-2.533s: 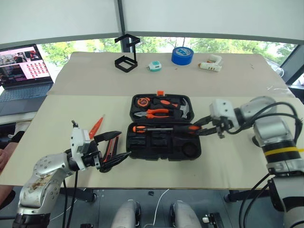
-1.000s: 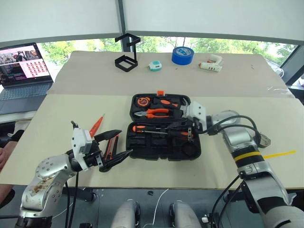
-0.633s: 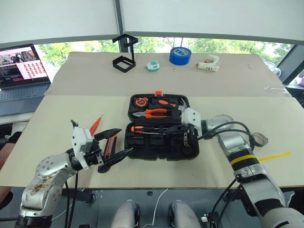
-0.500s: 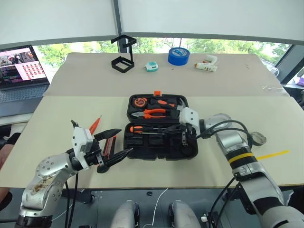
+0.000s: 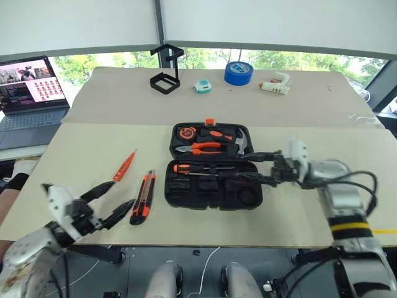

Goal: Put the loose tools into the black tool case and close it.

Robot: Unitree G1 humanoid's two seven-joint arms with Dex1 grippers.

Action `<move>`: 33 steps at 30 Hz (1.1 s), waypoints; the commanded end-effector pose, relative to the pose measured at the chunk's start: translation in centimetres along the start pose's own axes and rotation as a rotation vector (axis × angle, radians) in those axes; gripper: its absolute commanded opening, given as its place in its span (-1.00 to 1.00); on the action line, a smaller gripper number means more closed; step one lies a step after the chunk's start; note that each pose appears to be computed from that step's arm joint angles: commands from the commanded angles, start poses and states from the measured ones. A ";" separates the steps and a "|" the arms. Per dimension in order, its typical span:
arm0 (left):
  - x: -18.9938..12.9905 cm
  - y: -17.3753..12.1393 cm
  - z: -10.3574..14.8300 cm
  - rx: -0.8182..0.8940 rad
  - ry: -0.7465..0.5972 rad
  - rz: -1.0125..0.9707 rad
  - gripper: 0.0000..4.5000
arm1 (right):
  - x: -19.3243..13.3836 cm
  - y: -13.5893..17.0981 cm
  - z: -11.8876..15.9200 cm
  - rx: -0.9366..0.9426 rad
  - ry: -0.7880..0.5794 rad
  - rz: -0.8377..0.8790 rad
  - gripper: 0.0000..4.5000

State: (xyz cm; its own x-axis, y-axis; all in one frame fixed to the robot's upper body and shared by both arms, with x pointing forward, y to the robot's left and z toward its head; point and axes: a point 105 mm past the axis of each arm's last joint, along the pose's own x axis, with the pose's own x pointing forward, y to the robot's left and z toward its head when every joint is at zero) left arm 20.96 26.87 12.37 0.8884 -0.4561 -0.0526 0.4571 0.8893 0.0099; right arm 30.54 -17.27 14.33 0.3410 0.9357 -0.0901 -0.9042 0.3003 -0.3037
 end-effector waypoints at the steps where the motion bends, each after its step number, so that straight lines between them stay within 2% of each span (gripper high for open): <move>1: -3.9 3.2 -0.7 0.026 0.041 0.255 1.00 | -2.0 0.9 2.0 -0.081 -0.122 -0.039 0.97; 3: -6.2 4.7 -2.0 -0.032 0.102 0.424 1.00 | -2.6 1.4 1.5 -0.020 -0.111 -0.052 0.97; 6: -7.5 4.5 -1.8 -0.042 0.082 0.462 1.00 | -3.4 1.7 1.3 -0.010 -0.132 -0.118 0.97; 8: -6.9 4.6 -2.0 -0.078 0.125 0.466 1.00 | -3.1 1.8 1.4 -0.018 -0.150 -0.143 0.97; 13: -2.7 5.7 -0.6 -0.105 0.198 0.414 1.00 | -1.1 1.6 3.5 -0.041 -0.246 -0.156 0.97; 16: 1.3 5.7 0.6 -0.151 0.244 0.320 1.00 | 0.0 1.3 5.5 -0.066 -0.297 -0.140 0.97; 20: 5.7 6.9 0.4 -0.156 0.425 0.318 1.00 | 0.9 1.0 7.3 -0.089 -0.329 -0.108 0.97; 27: 11.5 8.3 0.8 -0.129 0.453 0.324 1.00 | 1.4 0.7 7.2 -0.088 -0.317 -0.106 0.97; 32: 15.1 6.4 0.4 -0.126 0.509 0.201 1.00 | 1.3 0.8 6.7 -0.085 -0.295 -0.117 0.97; 33: 15.5 6.2 0.1 -0.123 0.527 0.185 0.89 | 1.3 0.7 6.7 -0.085 -0.292 -0.120 1.00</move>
State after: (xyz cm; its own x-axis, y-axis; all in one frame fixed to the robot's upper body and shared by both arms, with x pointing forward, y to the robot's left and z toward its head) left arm 37.25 26.06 12.12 0.8191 -0.2111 -0.5333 0.2217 0.9741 -0.0451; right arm 28.77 -14.38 19.45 0.3433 0.9149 0.2123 -0.8537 0.3982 -0.3355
